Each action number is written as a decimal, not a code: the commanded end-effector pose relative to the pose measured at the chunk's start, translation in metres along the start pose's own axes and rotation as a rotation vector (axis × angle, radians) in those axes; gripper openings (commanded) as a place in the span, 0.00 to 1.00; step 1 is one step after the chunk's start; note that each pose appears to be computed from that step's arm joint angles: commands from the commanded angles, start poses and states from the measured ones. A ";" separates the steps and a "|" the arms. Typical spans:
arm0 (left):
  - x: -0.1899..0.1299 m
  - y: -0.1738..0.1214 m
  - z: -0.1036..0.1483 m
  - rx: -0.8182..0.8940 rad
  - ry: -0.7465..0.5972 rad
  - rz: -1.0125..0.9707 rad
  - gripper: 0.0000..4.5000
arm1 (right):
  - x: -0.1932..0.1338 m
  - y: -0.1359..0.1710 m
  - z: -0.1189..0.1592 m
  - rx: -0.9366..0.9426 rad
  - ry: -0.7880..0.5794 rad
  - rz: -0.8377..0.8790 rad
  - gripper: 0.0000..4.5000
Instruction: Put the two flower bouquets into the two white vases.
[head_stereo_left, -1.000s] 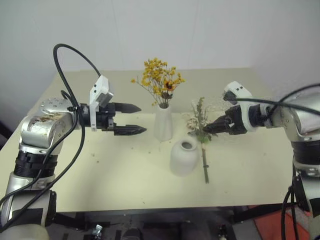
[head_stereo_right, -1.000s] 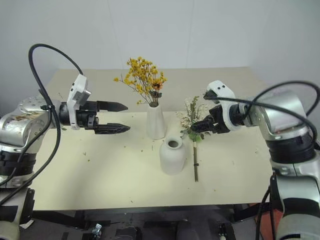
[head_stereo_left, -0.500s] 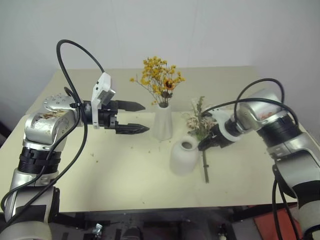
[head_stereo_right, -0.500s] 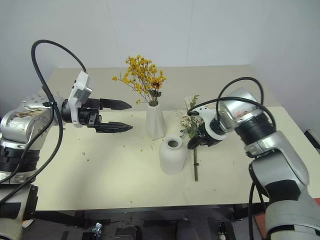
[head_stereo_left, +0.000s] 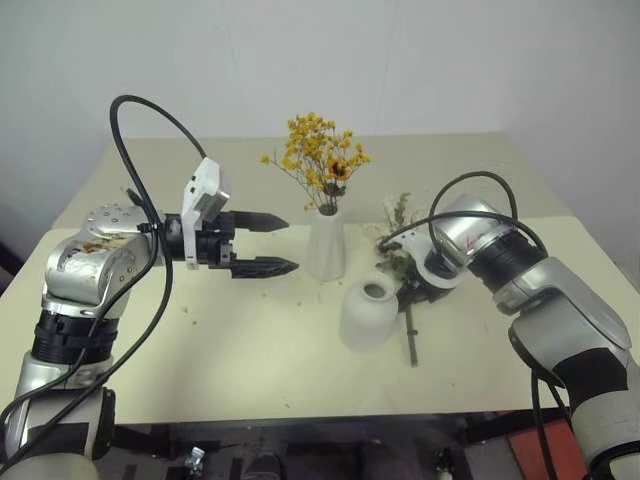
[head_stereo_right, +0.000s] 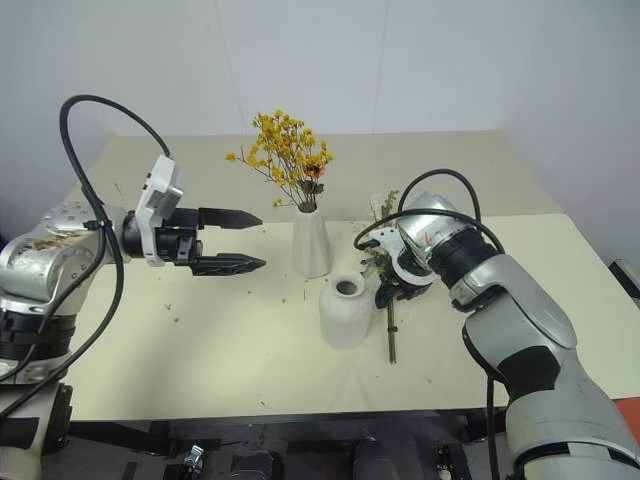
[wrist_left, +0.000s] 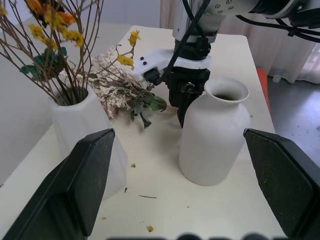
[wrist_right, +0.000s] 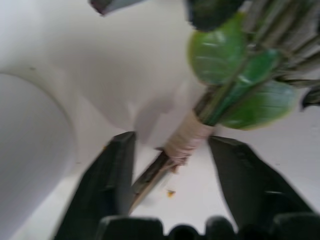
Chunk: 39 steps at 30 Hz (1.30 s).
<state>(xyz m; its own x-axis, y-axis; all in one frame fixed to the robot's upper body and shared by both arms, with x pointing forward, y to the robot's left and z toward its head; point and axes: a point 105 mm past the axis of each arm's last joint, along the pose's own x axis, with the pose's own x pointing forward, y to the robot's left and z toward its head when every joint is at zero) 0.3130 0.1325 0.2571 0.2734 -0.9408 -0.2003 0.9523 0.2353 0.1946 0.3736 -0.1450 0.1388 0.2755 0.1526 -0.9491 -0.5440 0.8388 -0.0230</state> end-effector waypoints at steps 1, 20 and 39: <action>-0.006 -0.003 0.013 0.044 -0.026 0.010 1.00 | -0.002 -0.011 0.002 -0.016 -0.022 -0.038 0.31; -0.003 -0.001 0.018 0.040 -0.029 -0.044 1.00 | -0.080 -0.099 0.021 0.460 -0.686 -0.114 0.05; -0.008 -0.015 0.027 0.076 -0.136 -0.190 1.00 | -0.194 0.005 0.000 -0.121 -1.551 0.359 0.05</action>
<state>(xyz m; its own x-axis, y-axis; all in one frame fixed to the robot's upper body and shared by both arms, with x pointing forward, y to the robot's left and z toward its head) 0.3006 0.1261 0.2683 0.0946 -0.9843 -0.1490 0.9816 0.0673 0.1786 0.3345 -0.1771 0.3064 0.6580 0.7029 0.2699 -0.7467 0.6552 0.1141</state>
